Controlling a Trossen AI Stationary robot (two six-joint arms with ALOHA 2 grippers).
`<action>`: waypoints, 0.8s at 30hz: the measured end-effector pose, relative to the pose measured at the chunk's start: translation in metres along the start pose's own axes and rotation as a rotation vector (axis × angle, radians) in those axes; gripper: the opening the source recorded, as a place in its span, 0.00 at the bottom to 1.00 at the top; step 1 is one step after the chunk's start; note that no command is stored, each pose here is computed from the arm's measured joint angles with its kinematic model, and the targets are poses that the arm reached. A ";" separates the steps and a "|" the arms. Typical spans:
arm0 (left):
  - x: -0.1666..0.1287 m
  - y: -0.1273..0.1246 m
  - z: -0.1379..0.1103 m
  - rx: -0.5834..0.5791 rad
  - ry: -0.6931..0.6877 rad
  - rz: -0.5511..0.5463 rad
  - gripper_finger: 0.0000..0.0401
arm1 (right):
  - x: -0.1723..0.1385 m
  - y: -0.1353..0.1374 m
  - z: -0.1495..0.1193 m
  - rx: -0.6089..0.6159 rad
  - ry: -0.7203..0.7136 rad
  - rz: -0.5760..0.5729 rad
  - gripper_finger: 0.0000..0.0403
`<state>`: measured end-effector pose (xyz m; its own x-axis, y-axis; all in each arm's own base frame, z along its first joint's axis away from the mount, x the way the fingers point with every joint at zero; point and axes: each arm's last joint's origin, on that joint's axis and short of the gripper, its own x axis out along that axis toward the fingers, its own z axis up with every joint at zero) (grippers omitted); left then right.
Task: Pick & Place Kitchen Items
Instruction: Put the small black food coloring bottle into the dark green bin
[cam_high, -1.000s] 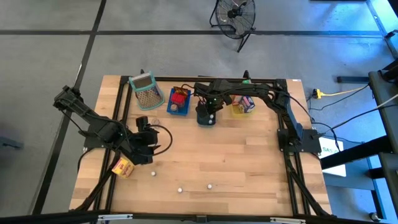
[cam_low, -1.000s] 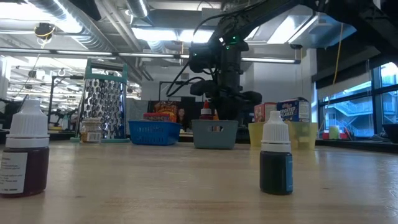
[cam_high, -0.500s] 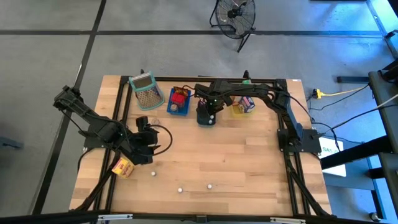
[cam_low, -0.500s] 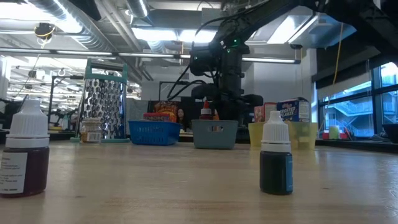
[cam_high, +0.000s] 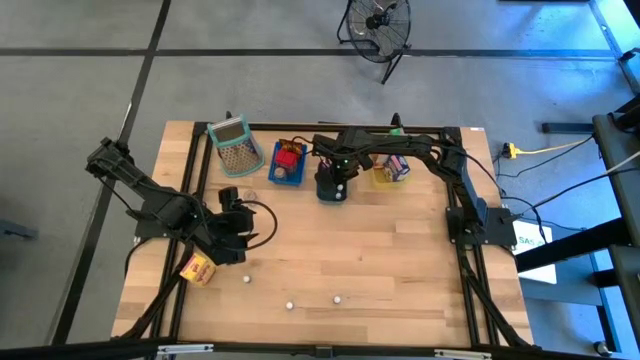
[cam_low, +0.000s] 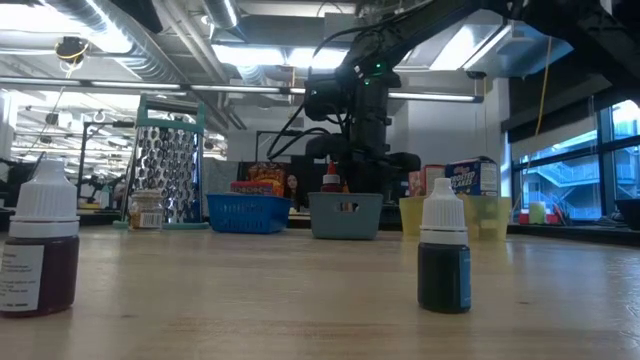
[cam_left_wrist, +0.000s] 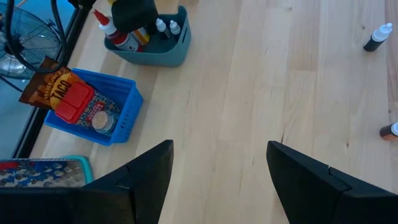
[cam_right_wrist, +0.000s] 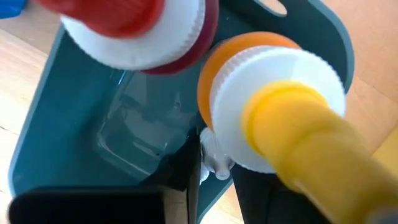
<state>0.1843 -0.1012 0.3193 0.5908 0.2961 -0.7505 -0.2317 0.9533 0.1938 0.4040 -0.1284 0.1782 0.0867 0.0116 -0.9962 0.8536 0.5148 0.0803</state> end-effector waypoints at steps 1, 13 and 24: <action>0.000 0.000 0.000 0.000 0.000 0.000 0.63 | 0.000 0.000 0.000 0.000 0.000 0.000 0.20; 0.000 0.000 0.000 -0.003 0.000 0.000 0.63 | 0.000 0.000 -0.001 -0.002 0.005 -0.004 0.21; 0.000 0.000 0.000 -0.003 0.005 -0.007 0.63 | 0.000 -0.001 -0.001 0.001 0.008 -0.006 0.21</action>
<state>0.1843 -0.1014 0.3191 0.5885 0.2890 -0.7551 -0.2296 0.9552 0.1866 0.4030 -0.1281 0.1783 0.0773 0.0151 -0.9969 0.8547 0.5138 0.0740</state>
